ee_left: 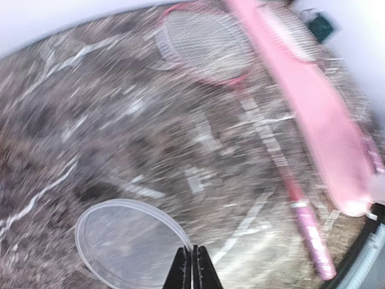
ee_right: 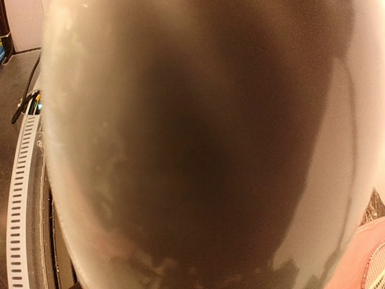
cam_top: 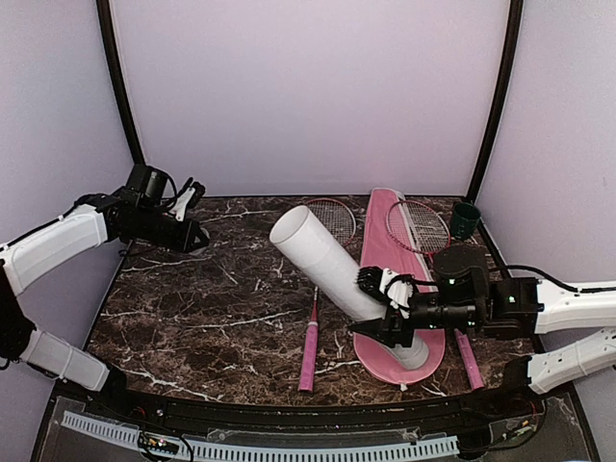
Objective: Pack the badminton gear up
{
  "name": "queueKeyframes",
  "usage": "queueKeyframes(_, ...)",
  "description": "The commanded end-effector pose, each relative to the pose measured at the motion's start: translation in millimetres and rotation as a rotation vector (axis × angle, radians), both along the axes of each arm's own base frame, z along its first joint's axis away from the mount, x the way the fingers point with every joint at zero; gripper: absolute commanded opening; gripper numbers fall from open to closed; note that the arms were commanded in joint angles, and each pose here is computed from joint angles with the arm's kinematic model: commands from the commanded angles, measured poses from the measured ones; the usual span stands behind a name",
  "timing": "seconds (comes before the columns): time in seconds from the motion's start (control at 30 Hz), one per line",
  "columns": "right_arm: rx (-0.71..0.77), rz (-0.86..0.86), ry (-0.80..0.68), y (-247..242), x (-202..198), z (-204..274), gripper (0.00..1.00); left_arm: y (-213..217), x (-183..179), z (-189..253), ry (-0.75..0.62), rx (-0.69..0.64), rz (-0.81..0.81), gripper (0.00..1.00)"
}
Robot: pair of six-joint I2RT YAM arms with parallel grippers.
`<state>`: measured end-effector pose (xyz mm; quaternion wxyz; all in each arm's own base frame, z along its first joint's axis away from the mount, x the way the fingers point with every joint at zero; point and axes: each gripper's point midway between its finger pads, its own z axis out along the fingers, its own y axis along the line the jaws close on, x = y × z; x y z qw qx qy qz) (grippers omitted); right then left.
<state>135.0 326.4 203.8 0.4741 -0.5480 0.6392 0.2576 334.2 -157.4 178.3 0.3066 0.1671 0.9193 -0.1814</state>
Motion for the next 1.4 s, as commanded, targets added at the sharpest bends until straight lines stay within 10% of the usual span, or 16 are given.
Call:
queueKeyframes(0.0, 0.007, -0.006, -0.06, 1, 6, 17, 0.26, -54, -45, 81, -0.143, -0.205, -0.221, 0.0)
queueKeyframes(0.47, -0.094, -0.037, -0.079, -2, 12, 5, 0.26, -113, -170, 230, -0.387, -0.595, -0.674, 0.0)
queueKeyframes(1.37, -0.113, -0.066, -0.079, -6, 15, 2, 0.24, -178, -199, 202, -0.267, -0.518, -0.843, 0.0)
